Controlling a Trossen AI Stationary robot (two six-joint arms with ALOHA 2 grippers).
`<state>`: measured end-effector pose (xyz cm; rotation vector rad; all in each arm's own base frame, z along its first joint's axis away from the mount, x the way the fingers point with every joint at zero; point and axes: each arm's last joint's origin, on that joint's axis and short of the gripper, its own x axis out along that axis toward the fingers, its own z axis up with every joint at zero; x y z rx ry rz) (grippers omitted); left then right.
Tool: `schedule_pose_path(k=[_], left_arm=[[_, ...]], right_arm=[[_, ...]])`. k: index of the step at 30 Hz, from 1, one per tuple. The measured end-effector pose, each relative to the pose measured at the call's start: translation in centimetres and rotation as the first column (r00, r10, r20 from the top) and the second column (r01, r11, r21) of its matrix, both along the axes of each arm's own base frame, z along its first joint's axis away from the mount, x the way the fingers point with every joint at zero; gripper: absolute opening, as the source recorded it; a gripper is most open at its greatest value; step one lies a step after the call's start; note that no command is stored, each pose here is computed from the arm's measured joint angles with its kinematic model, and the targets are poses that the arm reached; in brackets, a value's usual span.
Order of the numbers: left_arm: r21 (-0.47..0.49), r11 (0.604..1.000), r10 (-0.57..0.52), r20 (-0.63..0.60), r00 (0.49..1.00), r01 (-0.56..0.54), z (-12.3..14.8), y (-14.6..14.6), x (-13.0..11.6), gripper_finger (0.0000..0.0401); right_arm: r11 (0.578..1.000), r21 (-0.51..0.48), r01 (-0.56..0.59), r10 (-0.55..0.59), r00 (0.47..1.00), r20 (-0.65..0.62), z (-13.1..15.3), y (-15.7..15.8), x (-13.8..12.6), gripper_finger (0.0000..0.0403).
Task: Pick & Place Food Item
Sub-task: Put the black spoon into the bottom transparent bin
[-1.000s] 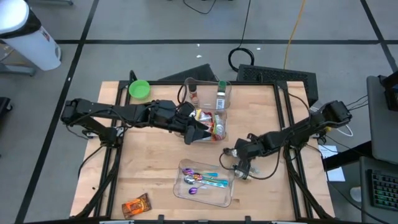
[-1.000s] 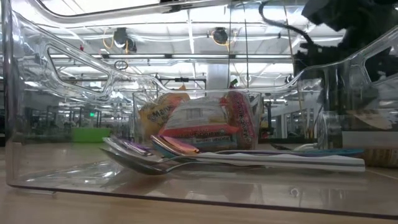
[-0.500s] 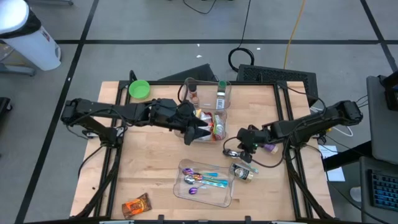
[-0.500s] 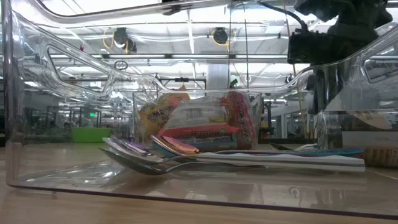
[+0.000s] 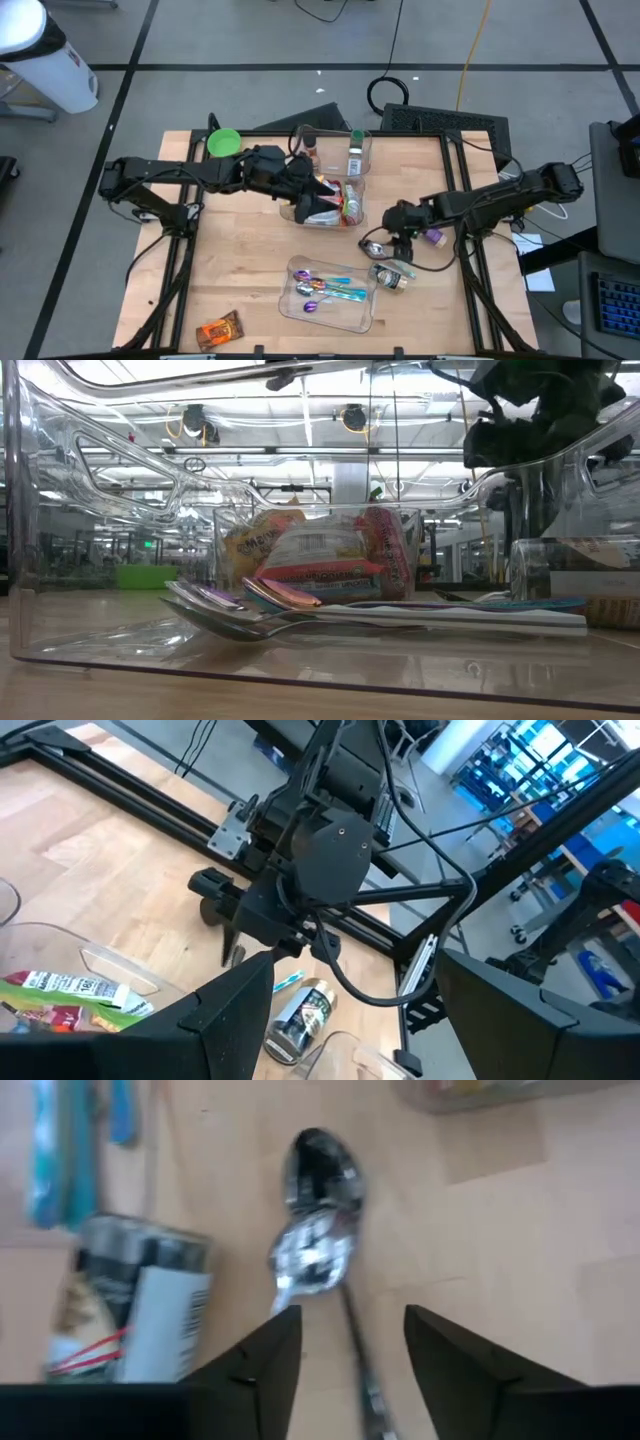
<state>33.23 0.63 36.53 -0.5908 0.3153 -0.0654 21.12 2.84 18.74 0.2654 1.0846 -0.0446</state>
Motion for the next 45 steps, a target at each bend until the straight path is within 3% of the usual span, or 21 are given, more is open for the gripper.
schedule_pose_path(k=[8,29,34,43,45], left_arm=[[0.011,1.0,-0.005,-0.039,0.999,0.006,-0.4,0.0,-0.1,0.028],[0.007,1.0,-0.004,-0.067,0.998,0.005,-0.6,0.0,-0.2,0.028],[0.006,1.0,-0.004,-0.068,0.998,0.004,-0.6,0.0,-0.2,0.028],[0.006,1.0,-0.004,-0.076,0.997,0.004,-0.7,0.0,-0.2,0.028],[0.006,1.0,-0.004,-0.084,0.996,0.004,-0.8,0.0,-0.3,0.028]], right_arm=[[0.998,-0.038,-0.052,0.049,0.997,-0.066,-1.6,0.0,0.8,0.0216],[0.994,-0.076,-0.078,0.061,0.978,-0.199,-5.3,0.2,2.2,0.0191],[0.989,-0.119,-0.091,0.067,0.978,-0.196,-5.3,0.2,2.2,0.015],[0.987,-0.135,-0.083,0.057,0.981,-0.185,-5.3,0.2,2.3,0.0017],[0.988,-0.135,-0.08,0.054,0.981,-0.185,-5.3,0.2,2.3,0.0008]])
